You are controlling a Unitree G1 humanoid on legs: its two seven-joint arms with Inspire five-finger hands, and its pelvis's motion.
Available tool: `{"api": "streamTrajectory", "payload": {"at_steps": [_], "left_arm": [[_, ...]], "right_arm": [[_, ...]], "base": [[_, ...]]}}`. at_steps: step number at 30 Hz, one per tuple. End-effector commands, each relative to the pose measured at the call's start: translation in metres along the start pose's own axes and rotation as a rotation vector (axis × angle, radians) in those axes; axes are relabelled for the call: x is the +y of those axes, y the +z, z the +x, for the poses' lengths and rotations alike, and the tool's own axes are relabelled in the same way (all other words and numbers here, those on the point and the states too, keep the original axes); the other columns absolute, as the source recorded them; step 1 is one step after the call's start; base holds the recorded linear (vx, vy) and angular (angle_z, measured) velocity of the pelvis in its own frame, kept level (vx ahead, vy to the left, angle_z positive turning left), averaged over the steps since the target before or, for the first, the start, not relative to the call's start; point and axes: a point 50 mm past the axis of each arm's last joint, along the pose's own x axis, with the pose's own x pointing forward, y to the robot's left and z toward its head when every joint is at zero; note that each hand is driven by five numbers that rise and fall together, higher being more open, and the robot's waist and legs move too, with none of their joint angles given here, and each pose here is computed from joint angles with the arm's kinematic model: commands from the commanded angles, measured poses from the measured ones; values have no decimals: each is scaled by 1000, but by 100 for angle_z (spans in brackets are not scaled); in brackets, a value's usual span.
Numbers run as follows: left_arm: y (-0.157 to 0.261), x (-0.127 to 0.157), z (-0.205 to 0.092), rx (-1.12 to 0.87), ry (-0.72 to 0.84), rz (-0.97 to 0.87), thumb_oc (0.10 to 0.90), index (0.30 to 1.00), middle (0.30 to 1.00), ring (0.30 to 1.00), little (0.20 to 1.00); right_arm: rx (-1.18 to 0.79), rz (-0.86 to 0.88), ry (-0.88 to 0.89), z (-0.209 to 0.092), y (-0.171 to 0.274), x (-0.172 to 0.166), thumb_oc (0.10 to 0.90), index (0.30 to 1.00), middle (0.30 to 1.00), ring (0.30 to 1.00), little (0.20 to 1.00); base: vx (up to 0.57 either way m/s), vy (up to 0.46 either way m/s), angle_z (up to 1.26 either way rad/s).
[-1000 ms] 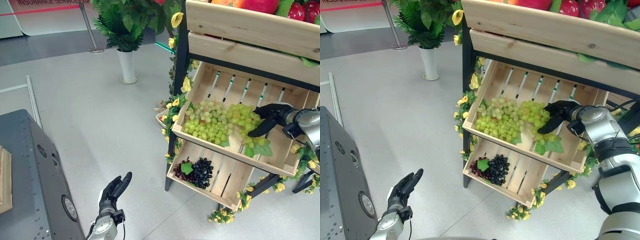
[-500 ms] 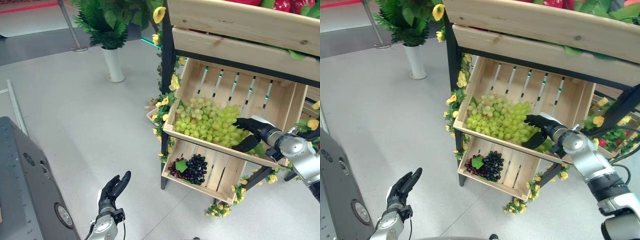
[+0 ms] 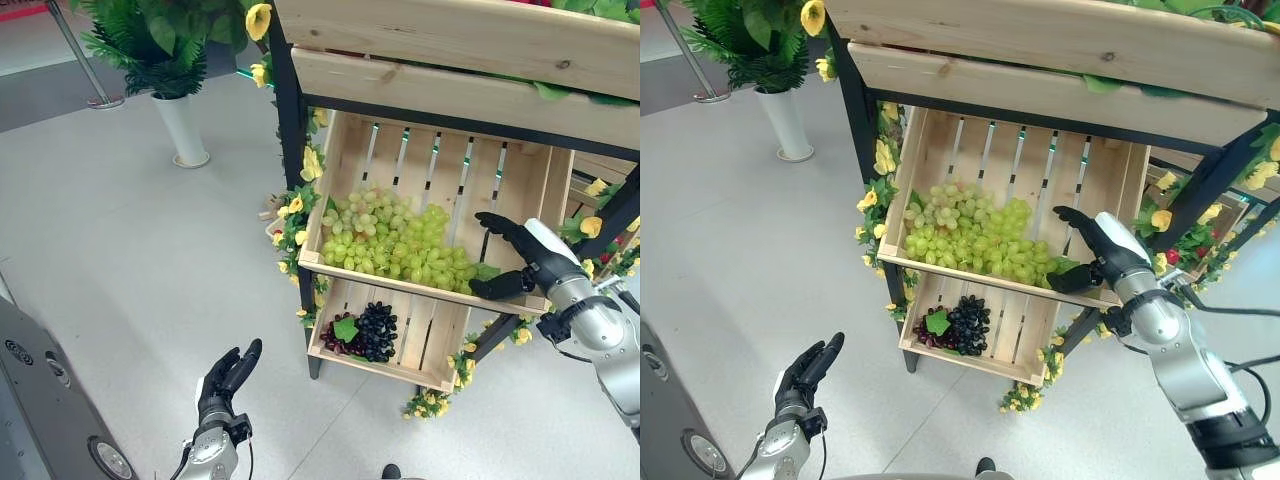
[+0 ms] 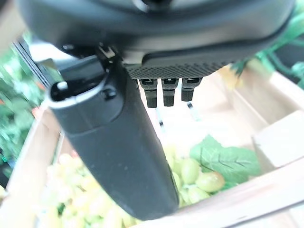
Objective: Pick up the fruits from the basket on one side to the basket on the other side
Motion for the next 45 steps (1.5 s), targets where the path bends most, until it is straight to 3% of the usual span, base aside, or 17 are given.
{"api": "streamTrajectory", "payload": {"at_steps": [1, 9, 14, 15, 17, 22, 28, 35, 40, 45], "left_arm": [[53, -13, 13, -231, -38, -9, 800, 900, 900, 900, 900], [50, -16, 11, -219, -44, -20, 800, 900, 900, 900, 900], [39, -23, 8, -191, -55, -17, 800, 900, 900, 900, 900], [39, -22, 8, -192, -54, -16, 800, 900, 900, 900, 900], [27, -27, 5, -155, -59, 21, 800, 900, 900, 900, 900], [10, -29, 0, -99, -62, 65, 800, 900, 900, 900, 900], [-8, -27, -3, -32, -32, 120, 800, 900, 900, 900, 900], [-21, -20, -1, 32, -7, 156, 800, 900, 900, 900, 900], [-25, -18, 0, 60, -1, 157, 800, 900, 900, 900, 900], [-31, -10, 1, 110, 37, 189, 800, 900, 900, 900, 900]], "right_arm": [[-300, -68, -355, -4, 49, -56, 800, 900, 900, 900, 900], [-443, 10, -354, -15, 63, -42, 800, 900, 900, 900, 900], [-663, 379, -230, -23, 84, -18, 800, 900, 900, 900, 900], [-664, 380, -228, -23, 84, -18, 800, 900, 900, 900, 900], [-771, 585, -91, -26, 97, 10, 800, 900, 900, 900, 900], [-879, 878, 157, -29, 109, 42, 800, 900, 900, 900, 900], [-846, 1110, 382, -26, 120, 77, 800, 900, 900, 900, 900], [-724, 1331, 792, -33, 127, 132, 800, 900, 900, 900, 900], [-598, 1313, 1019, -43, 127, 170, 800, 900, 900, 900, 900], [-378, 1084, 993, -43, 102, 198, 800, 900, 900, 900, 900]], "base": [[20, 6, -8], [12, 1, -4], [0, 0, 0], [0, 0, 0], [0, 0, 0], [2, -5, 4], [-6, -3, 7], [-20, -13, 4], [-16, -37, 5], [-7, -47, 14]]}}
